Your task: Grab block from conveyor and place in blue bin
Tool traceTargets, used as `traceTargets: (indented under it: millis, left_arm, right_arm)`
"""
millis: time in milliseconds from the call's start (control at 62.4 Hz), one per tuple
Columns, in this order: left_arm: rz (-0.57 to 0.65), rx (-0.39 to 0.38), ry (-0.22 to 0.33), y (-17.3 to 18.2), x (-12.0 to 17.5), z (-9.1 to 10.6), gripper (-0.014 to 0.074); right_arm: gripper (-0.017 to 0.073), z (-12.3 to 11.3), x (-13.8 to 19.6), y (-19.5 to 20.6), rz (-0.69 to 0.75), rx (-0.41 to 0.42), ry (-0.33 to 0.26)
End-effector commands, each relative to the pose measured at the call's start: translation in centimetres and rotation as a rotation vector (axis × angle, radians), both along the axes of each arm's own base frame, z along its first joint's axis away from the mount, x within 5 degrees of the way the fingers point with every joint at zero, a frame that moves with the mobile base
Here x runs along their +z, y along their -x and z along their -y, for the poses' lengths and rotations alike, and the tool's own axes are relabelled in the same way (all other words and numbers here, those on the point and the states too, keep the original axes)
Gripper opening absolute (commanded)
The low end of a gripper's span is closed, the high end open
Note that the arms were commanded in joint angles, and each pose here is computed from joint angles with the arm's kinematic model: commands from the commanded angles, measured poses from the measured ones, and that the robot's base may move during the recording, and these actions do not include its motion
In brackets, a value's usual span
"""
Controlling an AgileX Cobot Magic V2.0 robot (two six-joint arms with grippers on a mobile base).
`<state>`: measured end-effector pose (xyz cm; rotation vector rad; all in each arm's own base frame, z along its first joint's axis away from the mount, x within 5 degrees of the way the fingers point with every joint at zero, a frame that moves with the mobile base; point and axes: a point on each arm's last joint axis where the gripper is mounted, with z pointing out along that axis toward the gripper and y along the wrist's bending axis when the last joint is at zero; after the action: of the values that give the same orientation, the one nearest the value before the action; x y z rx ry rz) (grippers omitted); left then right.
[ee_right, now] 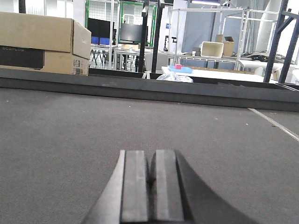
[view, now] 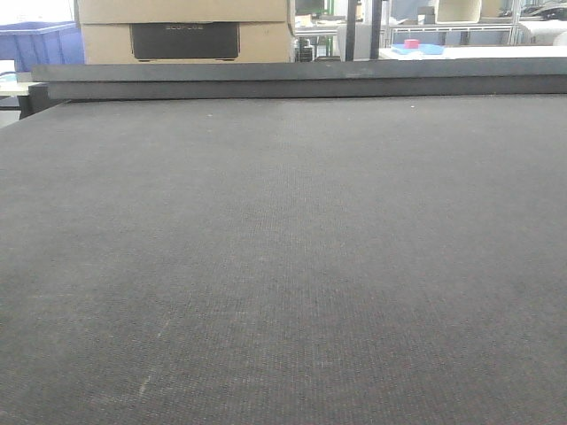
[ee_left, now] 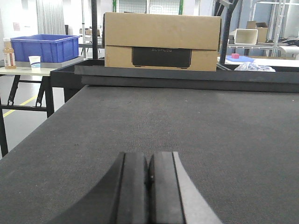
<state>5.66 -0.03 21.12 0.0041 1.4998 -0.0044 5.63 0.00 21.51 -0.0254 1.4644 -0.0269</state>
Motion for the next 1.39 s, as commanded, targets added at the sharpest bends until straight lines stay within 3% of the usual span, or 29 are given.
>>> traceTargets:
  millis: [0, 929, 1297, 1378]
  left_arm:
    - [0.027, -0.001, 0.0, 0.1, 0.3, 0.0, -0.0111]
    - [0.097, -0.001, 0.001, 0.1, 0.9, 0.0, -0.0111]
    - [0.227, -0.001, 0.001, 0.4, 2.1, 0.0, -0.0111]
    - [0.277, -0.001, -0.008, 0.8, 3.9, 0.0, -0.0111]
  right_arm:
    - [-0.0163, 0.0, 0.1, 0.0, 0.014, -0.008, 0.006]
    - [-0.0163, 0.0, 0.2, 0.1, 0.021, -0.008, 0.006]
    - [-0.0163, 0.3, 3.3, 1.0, 0.383, -0.033, 0.004]
    - [-0.0163, 0.3, 4.0, 1.4, 0.456, -0.038, 0.002]
